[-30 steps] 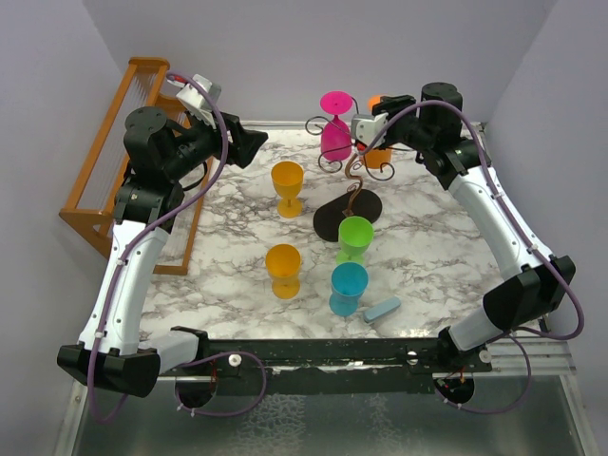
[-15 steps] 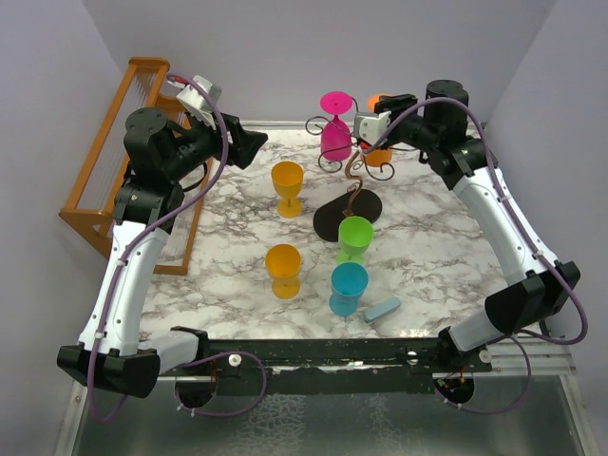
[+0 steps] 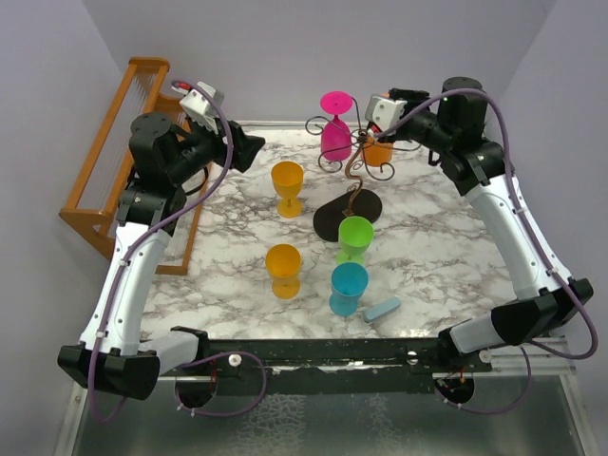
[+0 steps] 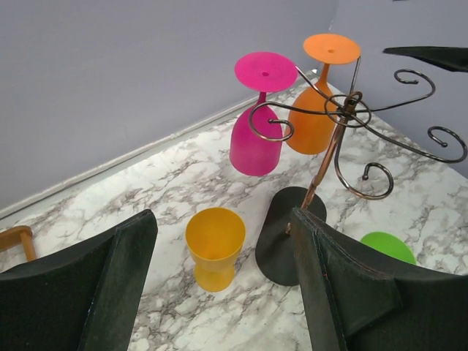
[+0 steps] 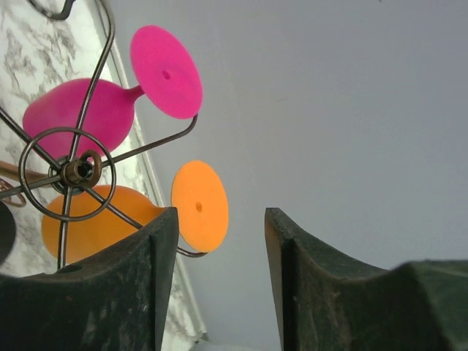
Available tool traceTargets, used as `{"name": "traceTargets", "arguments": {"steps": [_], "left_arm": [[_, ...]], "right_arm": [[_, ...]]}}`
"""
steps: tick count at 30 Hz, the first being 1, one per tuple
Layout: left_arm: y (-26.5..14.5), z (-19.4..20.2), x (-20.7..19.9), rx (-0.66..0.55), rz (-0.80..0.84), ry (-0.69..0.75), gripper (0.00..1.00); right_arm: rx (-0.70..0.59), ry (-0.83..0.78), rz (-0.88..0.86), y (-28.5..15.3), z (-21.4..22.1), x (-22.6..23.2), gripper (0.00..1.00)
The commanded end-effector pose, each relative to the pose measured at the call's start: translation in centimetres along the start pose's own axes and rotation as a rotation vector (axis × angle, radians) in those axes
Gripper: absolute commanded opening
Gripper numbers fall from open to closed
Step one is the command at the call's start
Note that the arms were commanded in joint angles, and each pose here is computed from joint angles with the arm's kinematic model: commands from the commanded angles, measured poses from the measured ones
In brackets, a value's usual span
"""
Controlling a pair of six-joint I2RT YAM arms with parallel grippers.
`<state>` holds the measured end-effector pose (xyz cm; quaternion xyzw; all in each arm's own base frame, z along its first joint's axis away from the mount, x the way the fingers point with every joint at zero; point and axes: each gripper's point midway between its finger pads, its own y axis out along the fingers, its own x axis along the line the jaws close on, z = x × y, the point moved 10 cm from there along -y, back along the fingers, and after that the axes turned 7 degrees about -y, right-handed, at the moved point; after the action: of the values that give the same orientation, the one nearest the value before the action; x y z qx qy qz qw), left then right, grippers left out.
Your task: Place the wine glass upside down on the wine glass rack
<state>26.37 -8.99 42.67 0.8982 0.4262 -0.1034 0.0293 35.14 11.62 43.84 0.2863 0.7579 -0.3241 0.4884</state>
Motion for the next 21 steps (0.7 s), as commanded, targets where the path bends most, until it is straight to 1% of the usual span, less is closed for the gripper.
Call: {"name": "traceTargets", "arguments": {"steps": [1, 3, 5, 8, 9, 11, 12, 15, 18, 21], "left_arm": [[0.1, 0.2, 0.8, -0.012, -0.062, 0.031, 0.76], [0.5, 0.7, 1.2, -0.002, -0.072, 0.019, 0.79], [1.0, 1.4, 1.7, 0.011, -0.092, -0.002, 0.84], [1.9, 2.0, 2.3, 0.024, -0.106, -0.027, 0.88], [2.2, 2.2, 2.5, 0.027, -0.104, -0.035, 0.88], [3.0, 3.5, 3.1, 0.054, -0.108, -0.063, 0.89], [3.4, 3.8, 3.4, 0.060, -0.110, -0.068, 0.90], [4.7, 4.8, 4.4, 0.092, -0.129, -0.075, 0.92], [6.0, 6.1, 5.3, 0.135, -0.139, -0.069, 0.92], [7.4, 7.7, 6.2, 0.189, -0.162, -0.064, 0.91]], "right_arm": [[0.020, 0.230, 0.195, -3.8, -1.7, -2.5, 0.58], [0.012, 0.299, 0.233, -5.1, -2.3, -2.7, 0.63], [0.008, 0.352, 0.259, -6.4, -2.8, -2.6, 0.68], [0.033, 0.412, 0.297, -8.1, -3.1, -2.1, 0.77], [0.049, 0.427, 0.309, -8.7, -3.0, -1.8, 0.83], [0.080, 0.453, 0.312, -9.3, -2.8, -0.9, 0.96], [0.100, 0.468, 0.304, -9.5, -2.6, -0.1, 1.00], [0.126, 0.524, 0.329, -10.6, -2.6, 1.0, 0.99], [0.110, 0.575, 0.353, -11.8, -3.1, 1.3, 1.00], [0.094, 0.584, 0.303, -12.6, -3.6, 1.7, 1.00]]}}
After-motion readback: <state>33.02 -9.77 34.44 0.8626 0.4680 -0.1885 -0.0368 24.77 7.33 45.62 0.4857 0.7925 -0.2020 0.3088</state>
